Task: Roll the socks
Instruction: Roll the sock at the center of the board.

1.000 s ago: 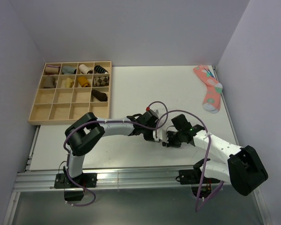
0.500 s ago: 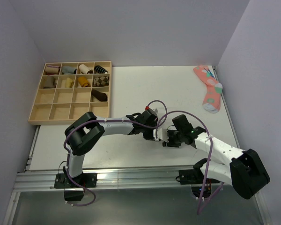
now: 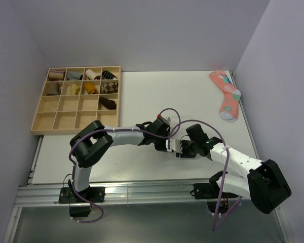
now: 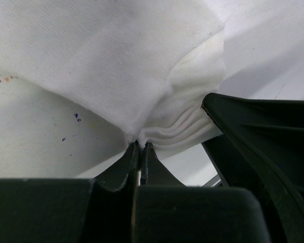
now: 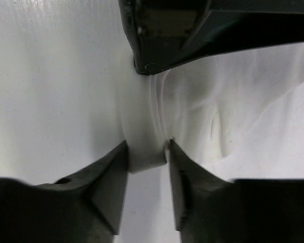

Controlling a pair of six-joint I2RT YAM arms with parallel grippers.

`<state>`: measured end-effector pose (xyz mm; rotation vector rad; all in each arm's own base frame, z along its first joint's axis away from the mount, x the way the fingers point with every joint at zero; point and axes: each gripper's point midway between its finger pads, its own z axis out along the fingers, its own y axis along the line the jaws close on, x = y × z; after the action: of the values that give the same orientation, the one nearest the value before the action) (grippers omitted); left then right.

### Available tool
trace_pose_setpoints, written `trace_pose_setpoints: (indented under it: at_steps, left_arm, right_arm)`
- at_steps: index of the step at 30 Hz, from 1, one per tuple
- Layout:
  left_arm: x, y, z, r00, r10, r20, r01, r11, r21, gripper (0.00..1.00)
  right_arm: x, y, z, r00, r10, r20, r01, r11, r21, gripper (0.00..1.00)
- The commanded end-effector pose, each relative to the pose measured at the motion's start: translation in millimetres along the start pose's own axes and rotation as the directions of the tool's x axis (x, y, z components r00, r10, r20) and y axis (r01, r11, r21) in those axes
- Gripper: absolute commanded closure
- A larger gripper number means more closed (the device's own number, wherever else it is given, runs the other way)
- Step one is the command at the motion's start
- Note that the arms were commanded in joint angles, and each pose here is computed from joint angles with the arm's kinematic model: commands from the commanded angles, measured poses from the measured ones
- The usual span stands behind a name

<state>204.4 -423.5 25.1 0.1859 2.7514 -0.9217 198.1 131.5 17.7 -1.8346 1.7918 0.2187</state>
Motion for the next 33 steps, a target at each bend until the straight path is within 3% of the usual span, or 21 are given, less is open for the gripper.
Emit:
trace_pose_setpoints:
  at_steps: [1,6,11,13,23,33]
  left_arm:
    - [15,28,7,0.999,0.01,-0.051,-0.013,0.997,-0.075,1.0]
    - [13,26,7,0.999,0.009,-0.047,-0.013,0.997,-0.074,1.0]
    - [14,29,9,0.998,0.007,-0.057,-0.012,0.996,-0.088,1.0]
    - [14,30,9,0.998,0.004,-0.059,-0.01,0.996,-0.092,1.0]
    - [17,31,5,0.997,0.001,-0.082,-0.01,0.994,-0.112,1.0]
    - [14,30,9,0.996,0.006,-0.092,-0.017,0.992,-0.127,1.0]
  right_arm:
    - [-1,-2,0,1.0,-0.021,-0.004,0.021,1.0,0.001,0.59]
    - [0,0,-1,1.0,-0.004,-0.014,0.004,1.0,-0.005,0.66]
    - [-6,-10,-9,0.999,-0.034,0.035,0.032,0.997,0.073,0.37]
    - [-13,-12,-14,0.997,-0.053,0.059,0.048,0.995,0.084,0.34]
    - [-26,-7,-23,0.992,-0.078,0.102,0.073,0.996,0.05,0.41]
    - [-31,4,-23,0.987,-0.105,0.12,0.104,0.994,0.014,0.41]
